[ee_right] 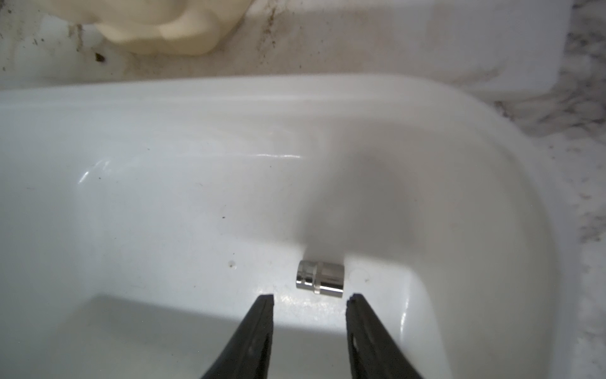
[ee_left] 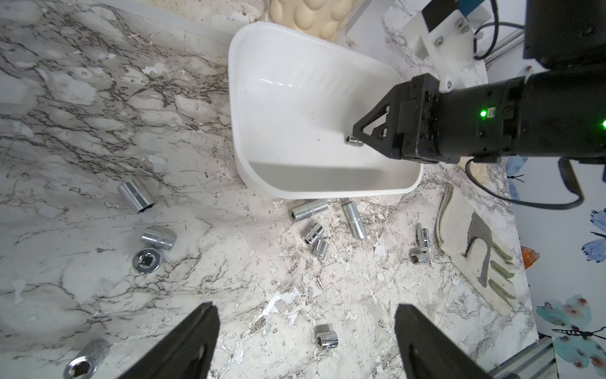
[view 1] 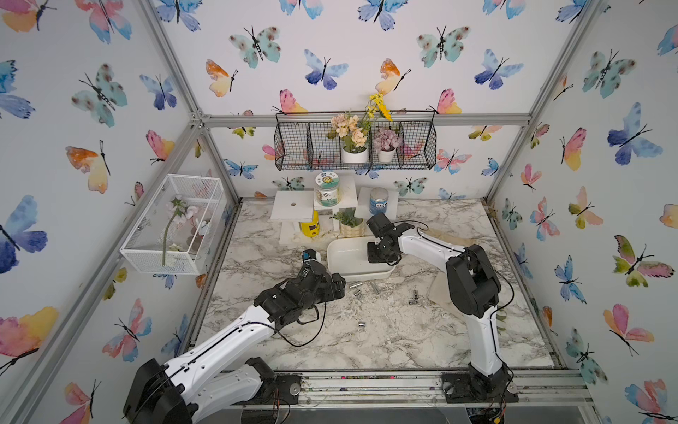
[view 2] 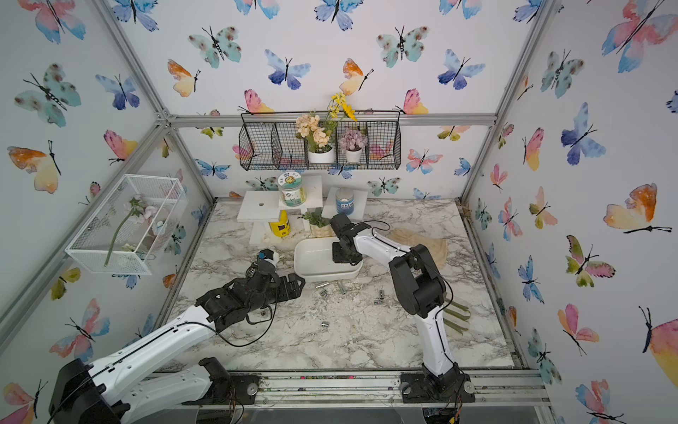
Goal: Put the socket on the desktop into the storage box
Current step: Place the socket head in the storage box, then pick up the socket head from the center of the board.
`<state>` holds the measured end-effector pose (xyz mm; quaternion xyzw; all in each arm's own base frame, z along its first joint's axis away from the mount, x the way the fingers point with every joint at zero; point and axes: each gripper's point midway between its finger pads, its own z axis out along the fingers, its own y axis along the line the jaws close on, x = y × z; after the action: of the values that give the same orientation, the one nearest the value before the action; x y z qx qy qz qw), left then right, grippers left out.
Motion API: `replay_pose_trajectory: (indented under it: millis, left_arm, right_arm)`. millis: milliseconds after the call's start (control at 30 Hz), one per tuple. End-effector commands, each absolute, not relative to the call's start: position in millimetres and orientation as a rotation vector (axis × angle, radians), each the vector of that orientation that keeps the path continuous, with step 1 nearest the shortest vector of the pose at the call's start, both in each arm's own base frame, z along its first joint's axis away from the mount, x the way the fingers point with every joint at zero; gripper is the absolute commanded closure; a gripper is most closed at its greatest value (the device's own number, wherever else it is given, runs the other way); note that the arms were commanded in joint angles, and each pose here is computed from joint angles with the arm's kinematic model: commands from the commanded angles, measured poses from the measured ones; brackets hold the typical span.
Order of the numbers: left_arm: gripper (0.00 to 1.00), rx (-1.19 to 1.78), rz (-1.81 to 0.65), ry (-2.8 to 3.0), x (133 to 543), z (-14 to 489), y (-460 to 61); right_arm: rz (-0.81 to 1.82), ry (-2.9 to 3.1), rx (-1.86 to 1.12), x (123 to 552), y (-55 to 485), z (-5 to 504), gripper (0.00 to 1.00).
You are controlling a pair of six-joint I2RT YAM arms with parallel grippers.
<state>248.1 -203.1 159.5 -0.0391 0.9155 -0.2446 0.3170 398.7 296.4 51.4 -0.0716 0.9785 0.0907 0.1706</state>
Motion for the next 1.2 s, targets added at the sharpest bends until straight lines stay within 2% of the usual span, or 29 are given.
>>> replay_pose_trajectory:
  millis: [0, 433, 867, 1167]
  left_arm:
    - [0.11, -0.065, -0.633, 2.407, 256, 167, -209]
    - [0.11, 0.070, -0.747, 2.456, 256, 162, -241]
    - [0.11, 0.226, -0.838, 2.491, 236, 153, -280]
    - [0.11, 0.331, -0.870, 2.516, 218, 140, -312]
  right_arm:
    - [0.260, 2.743, -0.193, 392, 293, 77, 0.56]
    - [0.376, 2.636, -0.212, 353, 269, 130, 0.52]
    - [0.300, 2.639, -0.184, 308, 222, 134, 0.48]
    - [0.222, 2.694, -0.134, 283, 195, 112, 0.47]
